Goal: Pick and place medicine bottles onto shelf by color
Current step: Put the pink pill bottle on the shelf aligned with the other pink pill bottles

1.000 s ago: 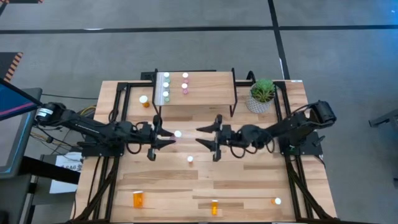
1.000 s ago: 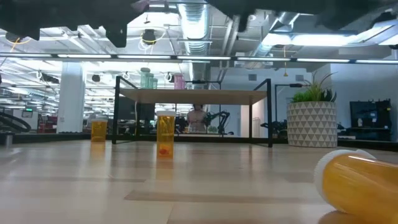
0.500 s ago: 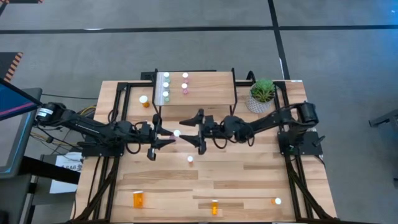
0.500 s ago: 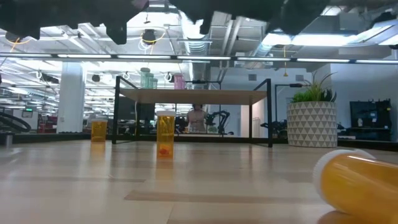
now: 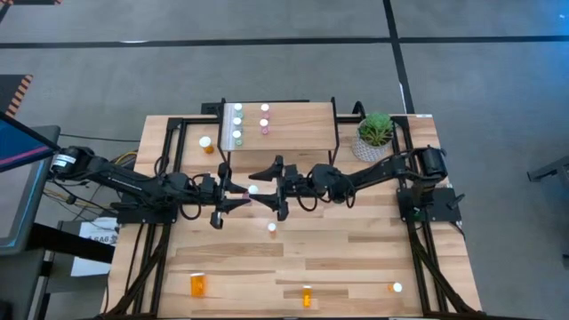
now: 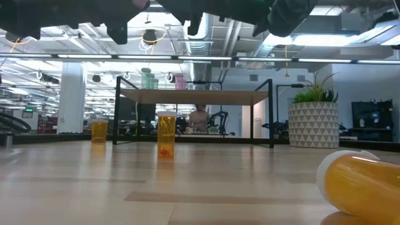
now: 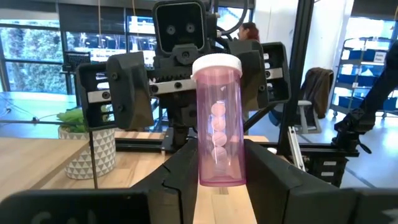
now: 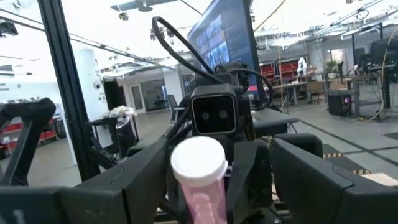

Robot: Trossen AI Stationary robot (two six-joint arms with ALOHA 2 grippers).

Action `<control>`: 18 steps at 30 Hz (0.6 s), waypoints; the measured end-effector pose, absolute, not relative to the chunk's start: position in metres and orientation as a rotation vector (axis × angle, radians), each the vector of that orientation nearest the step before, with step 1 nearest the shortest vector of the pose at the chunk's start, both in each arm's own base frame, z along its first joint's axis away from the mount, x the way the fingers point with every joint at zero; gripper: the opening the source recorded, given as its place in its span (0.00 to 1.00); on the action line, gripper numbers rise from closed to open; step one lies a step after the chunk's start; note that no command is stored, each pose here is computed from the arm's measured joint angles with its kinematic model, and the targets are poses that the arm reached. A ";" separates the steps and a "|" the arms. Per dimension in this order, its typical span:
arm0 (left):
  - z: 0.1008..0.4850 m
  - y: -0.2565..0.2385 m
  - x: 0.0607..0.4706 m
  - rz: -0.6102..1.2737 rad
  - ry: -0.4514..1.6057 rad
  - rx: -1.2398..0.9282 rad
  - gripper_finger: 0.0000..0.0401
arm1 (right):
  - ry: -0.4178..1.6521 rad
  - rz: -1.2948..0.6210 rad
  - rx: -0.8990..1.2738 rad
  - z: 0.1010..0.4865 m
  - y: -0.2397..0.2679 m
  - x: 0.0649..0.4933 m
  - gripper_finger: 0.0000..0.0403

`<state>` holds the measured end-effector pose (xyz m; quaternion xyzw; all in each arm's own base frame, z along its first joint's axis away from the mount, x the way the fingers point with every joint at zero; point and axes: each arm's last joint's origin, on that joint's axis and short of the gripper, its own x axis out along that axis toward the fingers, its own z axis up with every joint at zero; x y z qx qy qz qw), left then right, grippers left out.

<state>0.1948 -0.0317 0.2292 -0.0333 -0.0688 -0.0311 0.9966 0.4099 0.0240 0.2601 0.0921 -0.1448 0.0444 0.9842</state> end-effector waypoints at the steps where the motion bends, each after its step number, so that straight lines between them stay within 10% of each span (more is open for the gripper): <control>1: 0.229 -0.032 0.195 -0.062 -0.138 -0.067 0.26 | -0.289 0.089 0.185 0.260 0.024 0.410 0.75; 18: 0.229 -0.031 0.195 -0.031 -0.138 -0.072 0.26 | -0.273 0.084 0.154 0.258 0.025 0.410 0.42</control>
